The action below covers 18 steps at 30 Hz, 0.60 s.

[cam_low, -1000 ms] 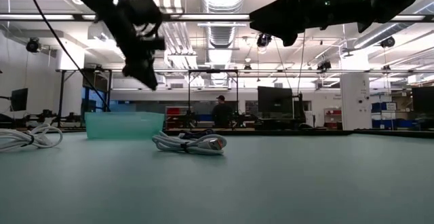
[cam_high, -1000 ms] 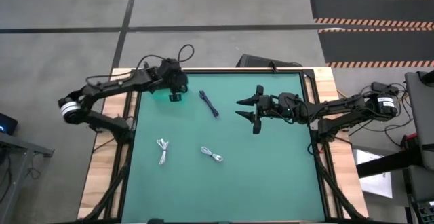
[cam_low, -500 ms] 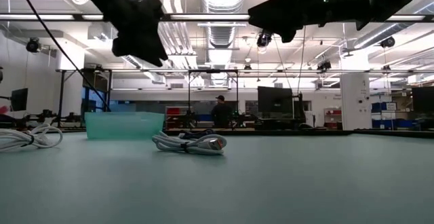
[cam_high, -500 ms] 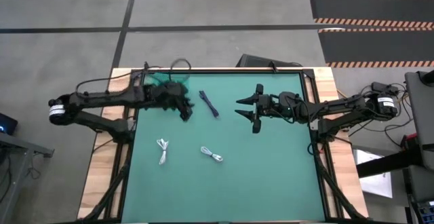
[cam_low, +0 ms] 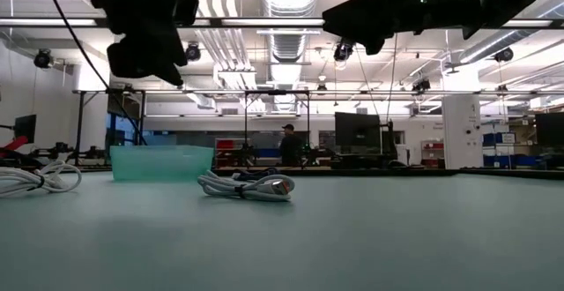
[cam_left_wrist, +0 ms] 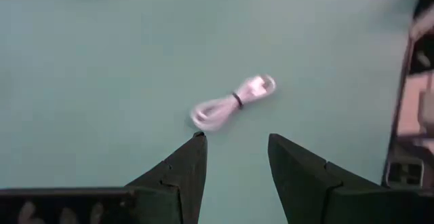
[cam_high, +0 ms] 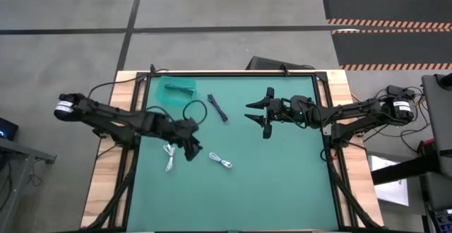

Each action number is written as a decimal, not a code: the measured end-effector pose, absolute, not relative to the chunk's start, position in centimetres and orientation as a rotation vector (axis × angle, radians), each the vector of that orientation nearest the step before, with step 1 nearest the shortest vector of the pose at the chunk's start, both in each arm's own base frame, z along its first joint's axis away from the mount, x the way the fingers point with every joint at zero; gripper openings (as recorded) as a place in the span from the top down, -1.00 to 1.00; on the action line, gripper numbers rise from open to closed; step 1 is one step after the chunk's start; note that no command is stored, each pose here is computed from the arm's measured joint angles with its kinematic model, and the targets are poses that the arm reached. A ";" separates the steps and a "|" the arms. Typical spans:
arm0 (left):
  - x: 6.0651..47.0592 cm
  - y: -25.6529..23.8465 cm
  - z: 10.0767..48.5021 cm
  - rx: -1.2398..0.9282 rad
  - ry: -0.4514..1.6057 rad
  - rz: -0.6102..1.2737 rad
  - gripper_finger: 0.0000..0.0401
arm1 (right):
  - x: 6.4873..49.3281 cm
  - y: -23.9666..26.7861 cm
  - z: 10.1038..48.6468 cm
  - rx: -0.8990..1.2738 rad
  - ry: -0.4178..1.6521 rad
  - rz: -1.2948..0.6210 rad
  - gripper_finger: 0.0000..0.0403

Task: Pick and place USB-C Cables
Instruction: Put the right white charger cable into the blue bin

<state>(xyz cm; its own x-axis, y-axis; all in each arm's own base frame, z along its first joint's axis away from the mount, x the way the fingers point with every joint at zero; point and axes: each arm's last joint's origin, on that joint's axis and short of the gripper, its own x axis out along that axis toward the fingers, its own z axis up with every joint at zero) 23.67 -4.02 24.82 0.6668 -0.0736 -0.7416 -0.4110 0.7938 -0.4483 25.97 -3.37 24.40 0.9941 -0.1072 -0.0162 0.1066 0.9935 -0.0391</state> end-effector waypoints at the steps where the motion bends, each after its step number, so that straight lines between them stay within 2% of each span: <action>1: 24.0 -4.5 24.6 -0.629 0.834 0.190 0.29 | 26.0 -3.4 24.4 -0.039 0.018 -0.107 0.17; 9: 27.6 -6.6 22.7 -0.234 0.776 -0.035 0.29 | 26.0 -3.4 24.6 -0.050 0.002 -0.108 0.19; 18: 29.9 -7.2 19.1 0.079 0.889 -0.146 0.30 | 26.0 -3.4 24.6 -0.067 -0.003 -0.107 0.17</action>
